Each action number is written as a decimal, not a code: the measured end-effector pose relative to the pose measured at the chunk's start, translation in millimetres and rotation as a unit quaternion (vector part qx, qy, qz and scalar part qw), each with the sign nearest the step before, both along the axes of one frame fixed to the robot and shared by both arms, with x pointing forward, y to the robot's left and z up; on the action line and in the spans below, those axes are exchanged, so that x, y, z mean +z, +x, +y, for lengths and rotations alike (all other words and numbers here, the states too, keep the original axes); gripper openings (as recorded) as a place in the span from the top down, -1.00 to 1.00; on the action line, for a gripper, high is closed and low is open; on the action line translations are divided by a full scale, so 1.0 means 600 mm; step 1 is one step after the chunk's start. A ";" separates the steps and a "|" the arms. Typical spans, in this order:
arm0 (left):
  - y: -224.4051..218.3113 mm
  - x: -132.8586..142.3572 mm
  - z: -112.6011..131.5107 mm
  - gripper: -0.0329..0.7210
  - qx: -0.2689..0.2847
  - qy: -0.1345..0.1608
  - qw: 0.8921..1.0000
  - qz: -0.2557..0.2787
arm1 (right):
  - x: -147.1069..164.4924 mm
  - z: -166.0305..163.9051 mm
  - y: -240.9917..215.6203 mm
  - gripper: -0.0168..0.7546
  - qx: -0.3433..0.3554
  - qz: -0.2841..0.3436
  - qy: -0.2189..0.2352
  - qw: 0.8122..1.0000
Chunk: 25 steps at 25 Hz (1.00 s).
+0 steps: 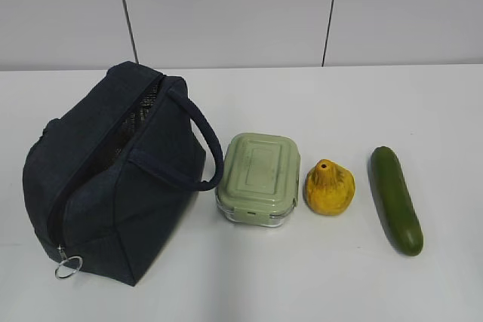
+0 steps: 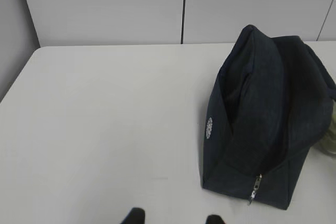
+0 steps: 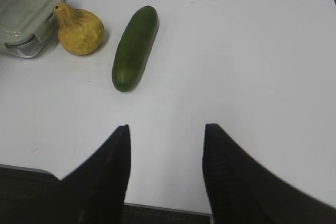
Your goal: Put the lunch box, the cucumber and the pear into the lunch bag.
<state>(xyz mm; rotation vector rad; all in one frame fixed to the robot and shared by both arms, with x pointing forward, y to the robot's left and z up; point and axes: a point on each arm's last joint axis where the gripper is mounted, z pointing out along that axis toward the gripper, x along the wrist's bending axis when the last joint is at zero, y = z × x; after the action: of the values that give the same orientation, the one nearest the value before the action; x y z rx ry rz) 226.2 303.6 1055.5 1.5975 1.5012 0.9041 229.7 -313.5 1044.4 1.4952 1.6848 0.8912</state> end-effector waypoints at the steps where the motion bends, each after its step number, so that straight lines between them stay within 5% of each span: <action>1: 0.000 0.000 0.000 0.33 0.000 0.000 1.000 0.000 | 0.000 0.000 0.000 0.04 0.000 0.000 0.000 1.000; 11: 0.003 0.002 -0.003 0.33 -0.008 -0.009 1.000 0.007 | 0.001 0.000 0.000 0.04 0.000 -0.002 -0.001 1.000; 18: 0.057 0.070 -0.018 0.26 -0.037 -0.032 0.998 0.032 | 0.043 0.020 0.054 0.04 0.018 0.029 0.020 0.999; 25: 0.158 0.105 -0.062 0.17 -0.128 -0.097 0.982 0.096 | 0.070 0.049 0.152 0.04 0.026 0.079 0.039 0.996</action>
<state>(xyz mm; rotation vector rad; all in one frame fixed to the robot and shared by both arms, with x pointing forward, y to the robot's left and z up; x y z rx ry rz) 321.1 266.2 1118.4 1.7202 1.4215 0.4556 320.7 -284.0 1086.3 1.6167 1.8285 0.8965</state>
